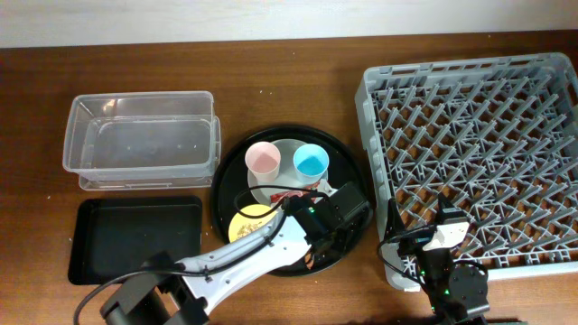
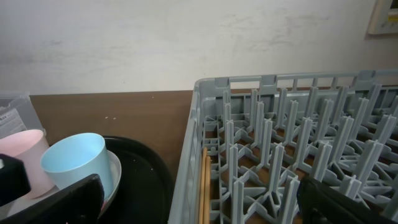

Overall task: Sort waste into correct bins and load items into the dishwasher rack
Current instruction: 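Reach the left gripper over the round tray toward the carrot, then grasp the orange carrot with the left gripper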

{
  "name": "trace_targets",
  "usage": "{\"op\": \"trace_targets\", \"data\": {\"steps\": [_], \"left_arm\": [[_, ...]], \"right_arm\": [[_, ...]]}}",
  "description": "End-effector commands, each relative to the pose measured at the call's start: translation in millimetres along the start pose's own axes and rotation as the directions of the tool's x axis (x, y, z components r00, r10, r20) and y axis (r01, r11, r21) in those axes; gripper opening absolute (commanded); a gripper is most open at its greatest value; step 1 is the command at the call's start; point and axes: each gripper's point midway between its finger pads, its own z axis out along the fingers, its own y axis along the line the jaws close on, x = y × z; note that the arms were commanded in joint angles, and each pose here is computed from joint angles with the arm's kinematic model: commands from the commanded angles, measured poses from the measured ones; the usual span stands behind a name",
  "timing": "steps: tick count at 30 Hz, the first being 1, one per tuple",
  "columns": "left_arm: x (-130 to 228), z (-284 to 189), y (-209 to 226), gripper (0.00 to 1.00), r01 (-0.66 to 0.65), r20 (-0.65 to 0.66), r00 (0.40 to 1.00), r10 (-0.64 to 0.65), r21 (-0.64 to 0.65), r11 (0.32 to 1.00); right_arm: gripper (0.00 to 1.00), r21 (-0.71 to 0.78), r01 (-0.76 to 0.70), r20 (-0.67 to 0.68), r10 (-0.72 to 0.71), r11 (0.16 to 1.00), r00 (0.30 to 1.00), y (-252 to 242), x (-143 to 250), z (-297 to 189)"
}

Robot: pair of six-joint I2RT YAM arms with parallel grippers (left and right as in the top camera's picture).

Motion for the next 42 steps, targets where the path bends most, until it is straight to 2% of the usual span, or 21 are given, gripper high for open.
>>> {"op": "trace_targets", "data": {"steps": [1, 7, 17, 25, 42], "left_arm": [[4.1, 14.7, 10.1, 0.40, 0.013, 0.011, 1.000, -0.012, -0.042, 0.999], [15.9, 50.2, 19.2, 0.40, 0.032, -0.053, 0.998, -0.038, -0.103, 0.994], [11.1, 48.5, 19.3, 0.40, 0.048, -0.046, 0.998, -0.053, -0.097, 0.994], [-10.2, 14.1, 8.8, 0.41, 0.064, 0.032, 0.998, -0.063, -0.038, 0.997], [2.8, 22.2, 23.8, 0.41, 0.069, 0.008, 0.998, -0.068, -0.094, 0.993]], "right_arm": [[0.99, 0.005, 0.007, -0.005, -0.007, 1.000, 1.000, -1.5, 3.1, 0.2], [0.98, 0.004, 0.007, -0.005, -0.007, 1.000, 1.000, -1.4, 3.1, 0.2], [0.98, 0.005, 0.007, -0.005, -0.007, 1.000, 1.000, -1.5, 3.2, 0.2], [0.98, 0.004, 0.007, -0.005, -0.007, 1.000, 1.000, -1.4, 3.1, 0.2], [0.98, 0.005, 0.007, -0.005, -0.007, 1.000, 1.000, -1.5, 3.1, 0.2]]}}
